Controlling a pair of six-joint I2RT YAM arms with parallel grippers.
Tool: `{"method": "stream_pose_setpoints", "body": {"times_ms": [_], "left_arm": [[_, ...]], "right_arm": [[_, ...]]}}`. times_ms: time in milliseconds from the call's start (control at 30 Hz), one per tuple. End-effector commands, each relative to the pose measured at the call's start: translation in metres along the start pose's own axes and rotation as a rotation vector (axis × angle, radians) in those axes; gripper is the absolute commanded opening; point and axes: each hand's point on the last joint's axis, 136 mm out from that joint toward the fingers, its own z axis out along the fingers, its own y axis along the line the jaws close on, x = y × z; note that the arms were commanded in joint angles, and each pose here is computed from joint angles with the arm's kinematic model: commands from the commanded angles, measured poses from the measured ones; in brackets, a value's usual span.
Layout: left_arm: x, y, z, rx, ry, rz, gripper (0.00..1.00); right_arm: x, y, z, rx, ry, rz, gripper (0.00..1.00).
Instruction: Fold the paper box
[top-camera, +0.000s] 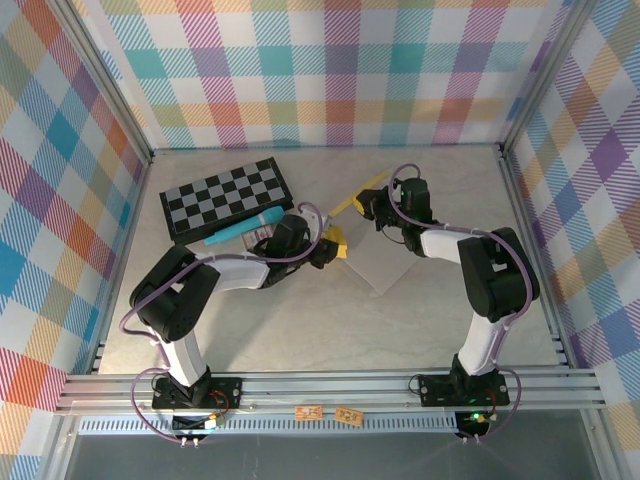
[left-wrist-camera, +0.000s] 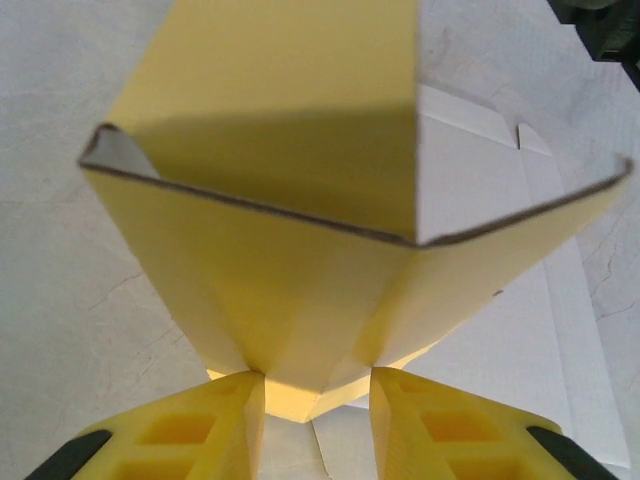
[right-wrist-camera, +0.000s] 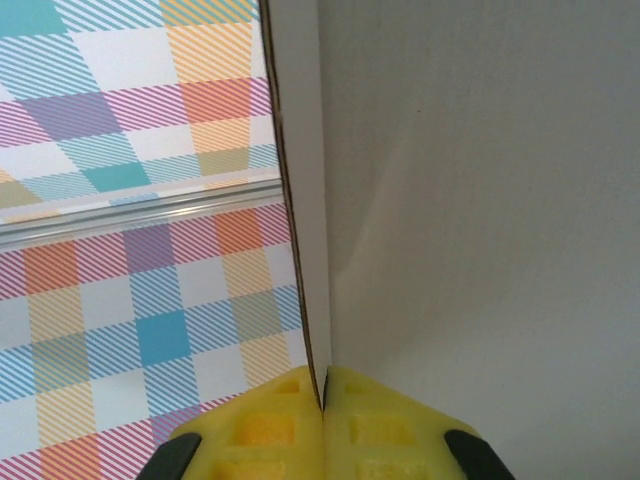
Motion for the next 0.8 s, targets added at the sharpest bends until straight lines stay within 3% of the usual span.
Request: {"method": "stream_pose_setpoints", "body": {"times_ms": [0,333,767], "left_arm": [[-0.057,-0.009,0.000,0.006,-0.174,0.015,0.33],[-0.048,0.015,0.003,-0.143,-0.196,-0.044,0.45],[-0.048,0.031,0.004,-0.232,-0.220,-0.053,0.38]], "right_arm": [[0.036,-0.050,0.001,0.121,0.125,0.035,0.00],[0.036,-0.054,0.000,0.092,0.111,0.005,0.00],[0.035,-0.055,0.004,-0.065,0.093,-0.076,0.00]]}}
